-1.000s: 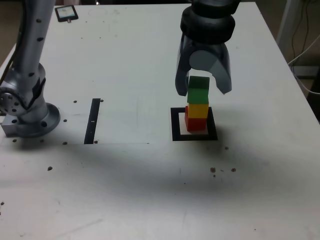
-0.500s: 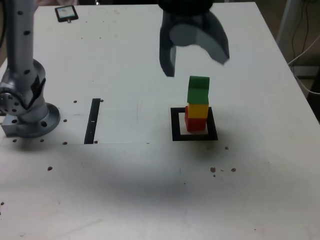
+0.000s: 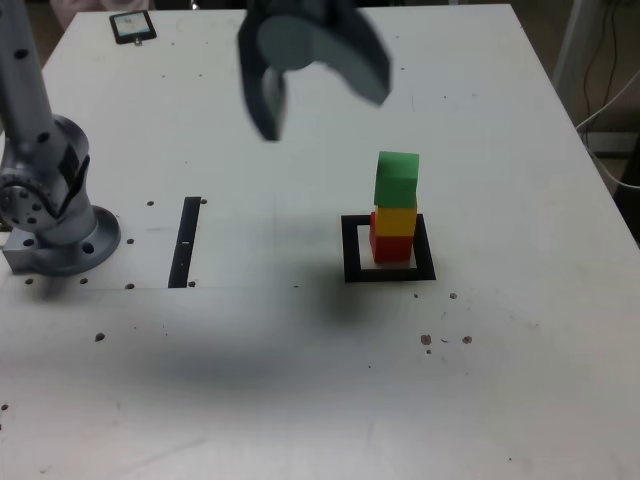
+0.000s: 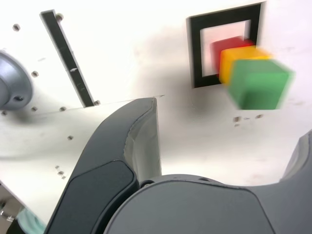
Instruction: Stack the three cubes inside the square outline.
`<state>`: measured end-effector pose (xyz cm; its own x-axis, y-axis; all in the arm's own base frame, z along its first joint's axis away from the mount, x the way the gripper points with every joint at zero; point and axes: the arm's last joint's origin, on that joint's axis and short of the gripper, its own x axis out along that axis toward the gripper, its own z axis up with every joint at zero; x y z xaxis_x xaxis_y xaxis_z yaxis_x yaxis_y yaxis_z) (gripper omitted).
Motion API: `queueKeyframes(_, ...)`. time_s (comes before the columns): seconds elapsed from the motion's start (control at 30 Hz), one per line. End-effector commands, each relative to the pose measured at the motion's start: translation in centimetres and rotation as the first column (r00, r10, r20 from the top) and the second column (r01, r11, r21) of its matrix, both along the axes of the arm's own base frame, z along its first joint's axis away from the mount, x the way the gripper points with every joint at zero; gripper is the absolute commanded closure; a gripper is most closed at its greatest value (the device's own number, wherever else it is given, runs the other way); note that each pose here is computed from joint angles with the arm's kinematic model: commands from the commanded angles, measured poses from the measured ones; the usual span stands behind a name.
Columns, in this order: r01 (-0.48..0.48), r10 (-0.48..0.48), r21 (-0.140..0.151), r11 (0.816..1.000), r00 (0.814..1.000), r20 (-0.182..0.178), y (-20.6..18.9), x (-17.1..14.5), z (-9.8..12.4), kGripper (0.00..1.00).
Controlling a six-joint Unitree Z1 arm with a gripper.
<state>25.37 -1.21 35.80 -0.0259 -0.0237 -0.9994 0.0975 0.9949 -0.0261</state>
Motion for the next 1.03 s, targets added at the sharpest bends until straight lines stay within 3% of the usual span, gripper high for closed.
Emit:
queueKeyframes(0.0,-0.029,0.029,-0.011,1.000,1.000,-0.010,0.5,-1.3,-0.5,0.01)
queueKeyframes(0.13,-0.050,0.050,-0.035,0.998,0.999,-0.015,0.8,-3.4,-1.5,0.01)
queueKeyframes(0.27,-0.051,0.051,-0.037,0.998,0.998,-0.023,0.8,-5.1,-1.8,0.01)
queueKeyframes(0.47,-0.076,0.074,-0.032,0.997,0.995,-0.074,0.8,-7.4,-3.0,0.01)
queueKeyframes(0.73,-0.079,0.073,-0.032,0.996,0.985,-0.155,0.6,-7.8,-5.0,0.01)
queueKeyframes(1.0,-0.082,0.076,-0.037,0.996,0.987,-0.138,0.5,-7.9,-6.1,0.00)
